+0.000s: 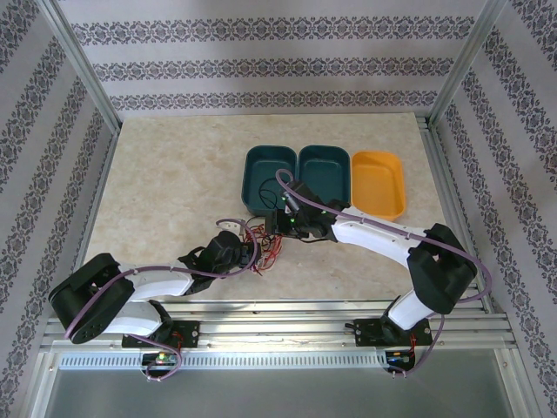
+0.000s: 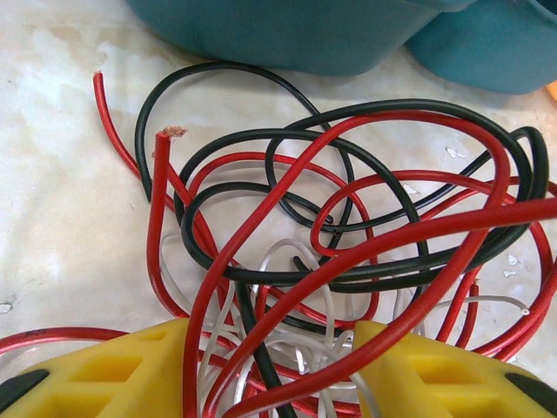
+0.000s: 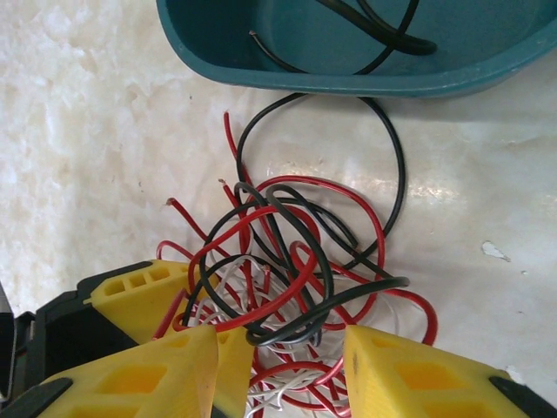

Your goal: Untangle the cables

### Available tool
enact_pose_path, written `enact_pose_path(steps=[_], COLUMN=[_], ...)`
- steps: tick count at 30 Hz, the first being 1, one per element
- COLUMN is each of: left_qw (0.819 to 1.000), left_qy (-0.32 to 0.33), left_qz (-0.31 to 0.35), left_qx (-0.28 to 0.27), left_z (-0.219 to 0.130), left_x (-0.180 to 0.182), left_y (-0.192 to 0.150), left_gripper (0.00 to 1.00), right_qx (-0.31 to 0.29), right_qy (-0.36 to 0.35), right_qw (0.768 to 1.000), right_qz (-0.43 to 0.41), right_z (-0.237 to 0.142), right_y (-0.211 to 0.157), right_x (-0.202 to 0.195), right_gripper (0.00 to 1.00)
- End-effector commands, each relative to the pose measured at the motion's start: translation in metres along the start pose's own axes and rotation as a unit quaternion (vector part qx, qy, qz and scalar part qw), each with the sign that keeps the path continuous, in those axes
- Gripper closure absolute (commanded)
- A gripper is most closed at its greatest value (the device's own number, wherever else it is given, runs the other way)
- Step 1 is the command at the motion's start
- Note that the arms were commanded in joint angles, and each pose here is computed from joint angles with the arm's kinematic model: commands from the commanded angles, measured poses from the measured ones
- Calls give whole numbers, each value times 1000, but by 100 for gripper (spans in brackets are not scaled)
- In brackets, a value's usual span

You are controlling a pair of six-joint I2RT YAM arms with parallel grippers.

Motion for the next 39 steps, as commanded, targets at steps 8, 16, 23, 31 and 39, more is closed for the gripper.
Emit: enact_pose_path(steps=[8,16,23,31,39], left_qw=[1000,1000,1000,1000,1000], left_qy=[-1,0,2,3,13], left_qz=[-11,-10,-13,-18,-20], left_qx=[-4,-4,-1,-3,-3], left_z=[2,2,3,2,-1], left_x=[2,2,3,3,7], left_y=[-1,-1,-3,-3,-4], left_gripper=[50,50,50,50,51], right_qx=[22,13,8,-3,-2], right_qy=[1,-8,-8,-19,-16], right_qw=[999,999,999,999,999], right_qz=[24,29,30,32,34], right_z=[16,18,18,15,10], right_y=[-3,-1,1,6,6], right_x=[-6,-13,-14,-22,-24], right_gripper=[59,63,70,83,84])
Point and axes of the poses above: each hand's point on the last joint's axis, 136 mm out from that joint toward the fingers, its own z axis out along the fingers, its own x axis along the line the jaws close on, y = z × x, the point moved 5 cm from there along -z, back along the fingers, and after that the axes turned 14 degrees about z, right-handed, at the moved point
